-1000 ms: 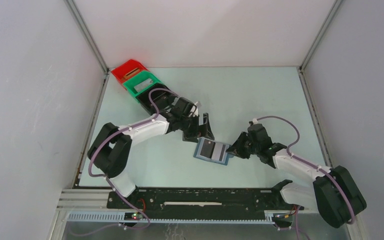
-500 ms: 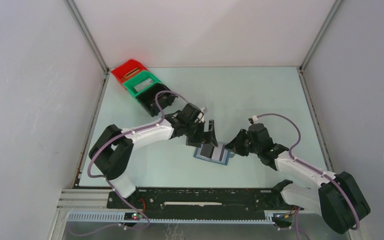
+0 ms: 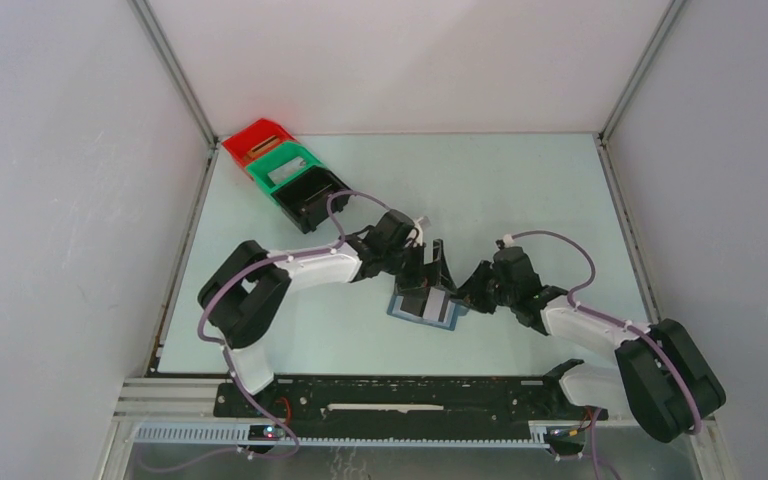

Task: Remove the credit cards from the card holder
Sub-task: Open the card holder at the center of the board.

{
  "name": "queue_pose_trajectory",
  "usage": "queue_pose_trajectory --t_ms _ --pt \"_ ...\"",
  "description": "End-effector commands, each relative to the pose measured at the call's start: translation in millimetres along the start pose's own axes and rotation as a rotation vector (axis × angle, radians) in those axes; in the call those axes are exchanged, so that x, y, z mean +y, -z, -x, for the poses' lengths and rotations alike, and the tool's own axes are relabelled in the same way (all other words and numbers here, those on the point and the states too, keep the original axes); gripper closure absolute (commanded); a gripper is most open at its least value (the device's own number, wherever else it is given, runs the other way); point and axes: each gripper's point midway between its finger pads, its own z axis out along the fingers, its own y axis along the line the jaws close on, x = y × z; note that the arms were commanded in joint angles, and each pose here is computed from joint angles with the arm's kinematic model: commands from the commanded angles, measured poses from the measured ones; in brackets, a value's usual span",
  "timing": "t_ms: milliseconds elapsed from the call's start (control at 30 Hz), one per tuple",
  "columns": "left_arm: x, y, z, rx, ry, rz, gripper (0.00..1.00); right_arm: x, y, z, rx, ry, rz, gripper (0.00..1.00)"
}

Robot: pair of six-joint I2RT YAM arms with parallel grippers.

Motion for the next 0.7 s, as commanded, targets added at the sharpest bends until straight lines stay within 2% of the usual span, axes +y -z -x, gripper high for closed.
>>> queue_pose_trajectory --t_ms 0,433,667 --pt "-6 -7 1 0.002 0.02 -0.052 0.03 -9 -5 3 -0.017 -0.036 -0.002 0.79" --pt "33 -14 2 -0.007 0.09 0.054 0.03 -27 -10 -4 0.004 -0.056 -0.034 0.81" --pt "39 -18 -1 0.016 0.096 0.063 0.06 -33 -10 -7 0.007 -0.06 -0.05 0.81"
